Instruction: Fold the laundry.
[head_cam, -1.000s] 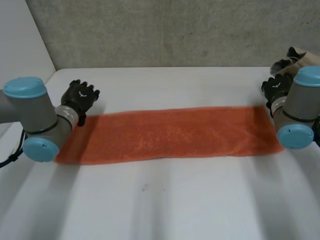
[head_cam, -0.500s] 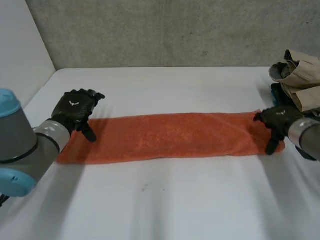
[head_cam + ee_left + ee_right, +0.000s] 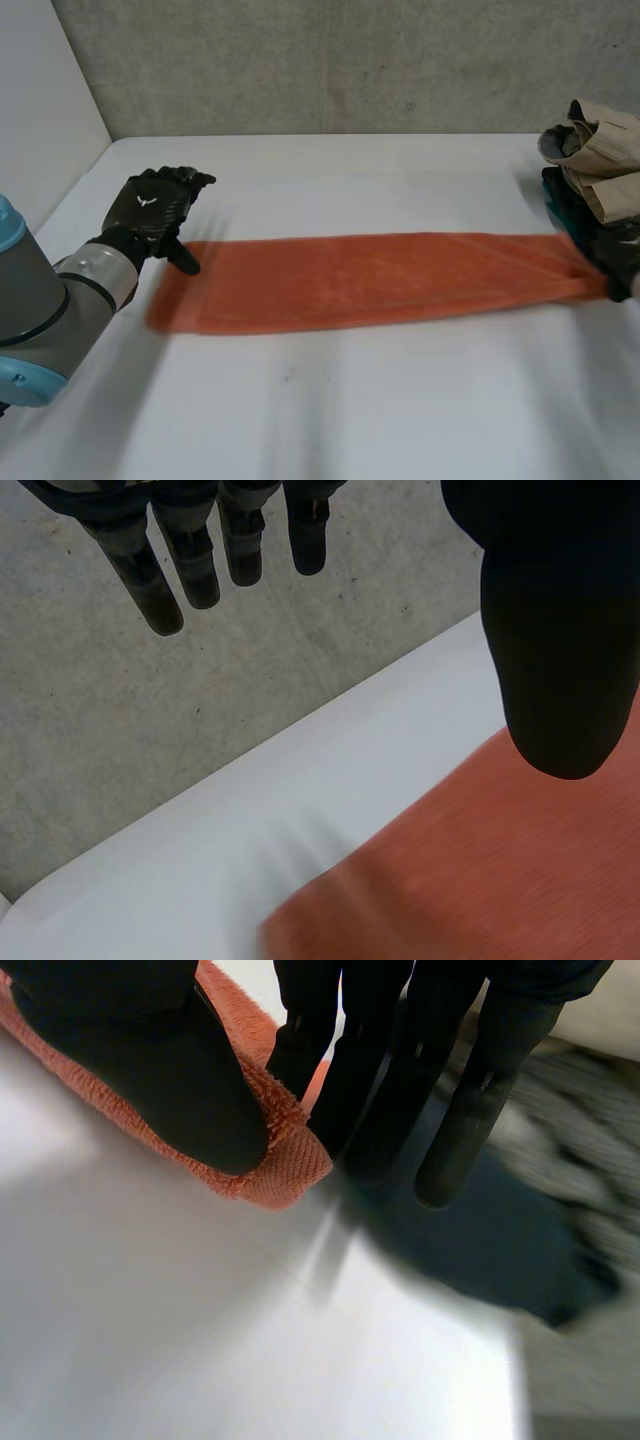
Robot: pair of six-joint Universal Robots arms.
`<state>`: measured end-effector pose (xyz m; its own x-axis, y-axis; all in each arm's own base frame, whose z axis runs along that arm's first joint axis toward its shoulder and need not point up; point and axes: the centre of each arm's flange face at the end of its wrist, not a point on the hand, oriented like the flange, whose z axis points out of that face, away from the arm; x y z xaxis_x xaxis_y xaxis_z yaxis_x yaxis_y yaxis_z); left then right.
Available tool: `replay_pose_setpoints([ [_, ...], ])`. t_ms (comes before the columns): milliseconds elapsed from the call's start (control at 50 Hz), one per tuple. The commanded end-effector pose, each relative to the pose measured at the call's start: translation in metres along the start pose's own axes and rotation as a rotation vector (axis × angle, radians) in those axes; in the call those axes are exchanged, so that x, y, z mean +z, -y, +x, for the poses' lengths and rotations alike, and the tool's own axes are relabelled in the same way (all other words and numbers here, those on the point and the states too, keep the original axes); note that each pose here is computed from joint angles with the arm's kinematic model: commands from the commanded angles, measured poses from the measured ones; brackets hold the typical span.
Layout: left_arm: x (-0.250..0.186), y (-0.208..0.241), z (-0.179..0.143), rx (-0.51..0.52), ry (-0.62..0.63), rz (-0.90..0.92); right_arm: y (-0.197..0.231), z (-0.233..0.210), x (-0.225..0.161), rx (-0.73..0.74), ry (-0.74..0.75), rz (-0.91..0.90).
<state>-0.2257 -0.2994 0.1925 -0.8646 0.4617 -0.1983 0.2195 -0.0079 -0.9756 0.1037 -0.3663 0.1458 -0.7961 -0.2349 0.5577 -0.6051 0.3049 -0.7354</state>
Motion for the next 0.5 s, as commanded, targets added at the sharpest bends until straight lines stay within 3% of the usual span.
replay_pose_setpoints([
  [20,-0.001,0.002,0.0,0.001,-0.001,0.004,-0.02,0.056,-0.003,-0.309,-0.161,-0.122],
  [100,-0.003,0.003,0.001,0.002,0.0,0.009,-0.004,0.057,-0.005,-0.357,-0.233,-0.108],
  [180,-0.005,0.008,0.0,0.005,0.004,0.02,0.072,0.004,-0.032,-0.303,-0.176,0.175],
  [300,-0.007,0.014,-0.001,0.008,0.011,0.037,0.135,-0.067,-0.071,-0.265,-0.043,0.508],
  [380,-0.007,0.015,-0.002,0.008,0.013,0.039,0.159,-0.182,-0.119,-0.339,0.233,0.818],
  [500,-0.007,0.014,-0.001,0.008,0.013,0.038,0.136,-0.307,-0.156,-0.47,0.535,1.014],
])
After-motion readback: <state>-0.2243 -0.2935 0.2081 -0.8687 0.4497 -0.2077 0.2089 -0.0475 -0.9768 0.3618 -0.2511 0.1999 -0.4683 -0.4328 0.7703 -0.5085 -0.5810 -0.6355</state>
